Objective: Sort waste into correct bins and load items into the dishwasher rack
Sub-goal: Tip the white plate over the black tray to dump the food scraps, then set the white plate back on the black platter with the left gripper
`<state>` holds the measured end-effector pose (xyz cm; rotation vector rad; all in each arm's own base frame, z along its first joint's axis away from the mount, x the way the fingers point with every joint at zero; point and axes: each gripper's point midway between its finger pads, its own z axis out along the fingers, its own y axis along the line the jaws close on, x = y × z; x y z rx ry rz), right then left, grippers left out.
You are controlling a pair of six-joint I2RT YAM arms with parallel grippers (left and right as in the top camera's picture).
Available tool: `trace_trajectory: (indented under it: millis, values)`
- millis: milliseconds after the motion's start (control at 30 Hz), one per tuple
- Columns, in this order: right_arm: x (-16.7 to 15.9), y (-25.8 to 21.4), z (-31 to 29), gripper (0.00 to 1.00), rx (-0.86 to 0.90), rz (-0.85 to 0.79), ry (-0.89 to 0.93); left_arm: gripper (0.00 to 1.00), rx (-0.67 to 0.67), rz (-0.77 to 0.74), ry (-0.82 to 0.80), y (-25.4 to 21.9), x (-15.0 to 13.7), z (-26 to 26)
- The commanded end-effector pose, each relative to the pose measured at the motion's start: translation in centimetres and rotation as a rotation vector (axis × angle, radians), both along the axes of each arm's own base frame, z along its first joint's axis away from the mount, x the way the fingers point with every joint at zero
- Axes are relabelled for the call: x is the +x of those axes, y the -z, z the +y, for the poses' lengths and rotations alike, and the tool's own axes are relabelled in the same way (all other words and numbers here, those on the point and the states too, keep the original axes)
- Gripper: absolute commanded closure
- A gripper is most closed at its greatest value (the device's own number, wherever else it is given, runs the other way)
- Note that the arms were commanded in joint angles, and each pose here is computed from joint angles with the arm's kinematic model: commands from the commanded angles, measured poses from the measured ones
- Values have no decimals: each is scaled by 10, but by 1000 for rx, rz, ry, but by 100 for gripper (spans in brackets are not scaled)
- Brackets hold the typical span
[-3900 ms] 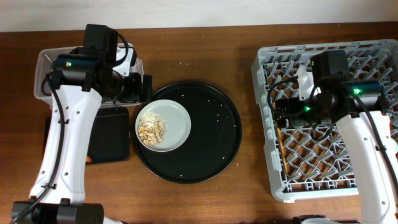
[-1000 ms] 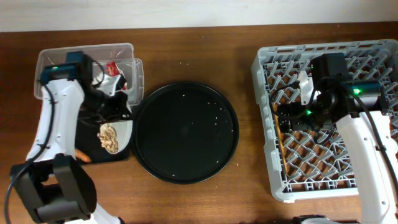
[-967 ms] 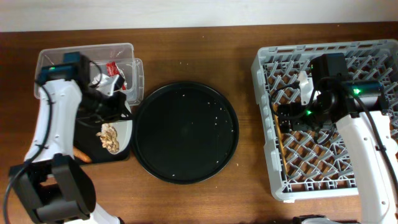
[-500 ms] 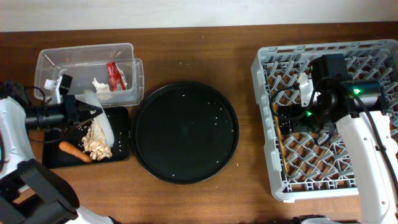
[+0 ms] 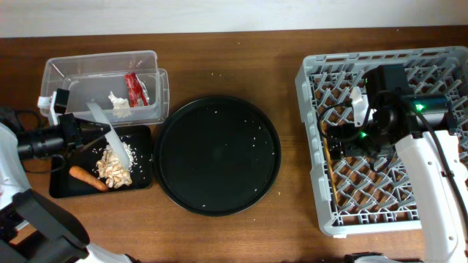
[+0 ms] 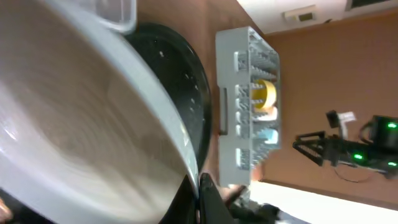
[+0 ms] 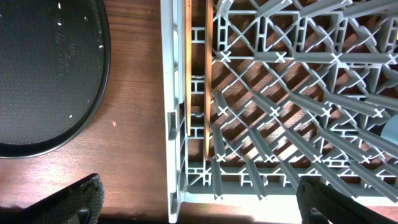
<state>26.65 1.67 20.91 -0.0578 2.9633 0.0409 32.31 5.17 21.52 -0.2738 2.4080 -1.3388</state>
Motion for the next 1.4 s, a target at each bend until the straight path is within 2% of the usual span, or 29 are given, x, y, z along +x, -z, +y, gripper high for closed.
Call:
trace_trajectory:
  millis: [0, 33, 233, 300, 333, 500, 733, 767, 800, 833, 867, 900, 1000, 1100, 1200, 1300, 1367]
  values:
    - [-2, 1, -5, 2, -20, 6, 12, 100, -1, -41, -9, -8, 1, 0]
    - [-2, 1, -5, 2, -20, 8, 12, 100, 15, -81, 5, -9, 3, 0]
    - [-2, 1, -5, 2, -20, 9, 12, 100, 8, -37, 22, -8, -5, -6]
    - [-2, 1, -6, 2, -28, 8, 13, 100, 36, -100, 43, -11, -3, -5]
    - [-2, 1, -7, 2, -33, 7, 14, 100, -14, -84, 20, -17, -3, -7]
    - [-2, 1, -7, 2, -33, 7, 14, 100, 0, -149, 21, -20, 4, -5]
    - [-2, 1, -7, 2, -33, 8, 14, 100, 5, -100, 8, -15, 3, -3]
    - [-2, 1, -7, 2, -33, 9, 15, 100, 25, -128, 21, -15, 4, -3]
    - [-2, 1, -7, 2, -34, 9, 15, 100, -8, -85, -1, -16, 2, -4]
    - [-2, 1, -7, 2, -34, 9, 15, 100, 23, -158, 32, -18, 4, -4]
    - [-2, 1, -7, 2, -34, 8, 15, 100, 4, -101, 8, -16, 3, -4]
    - [-2, 1, -7, 2, -33, 9, 15, 100, 9, -145, 27, -19, 3, -5]
    - [-3, 1, -7, 2, -33, 11, 14, 100, -6, -87, 10, -16, 1, -6]
    - [-3, 1, -7, 2, -33, 11, 15, 100, -8, -152, 89, -32, -12, -26]
    - [-3, 1, -7, 2, -33, 11, 15, 100, 48, -234, 239, -49, -17, -75]
    - [-3, 1, -7, 2, -33, 11, 14, 100, 173, -148, 339, -30, 1, -128]
    - [-3, 1, -7, 2, -33, 11, 15, 100, 276, -143, 381, -18, 13, -160]
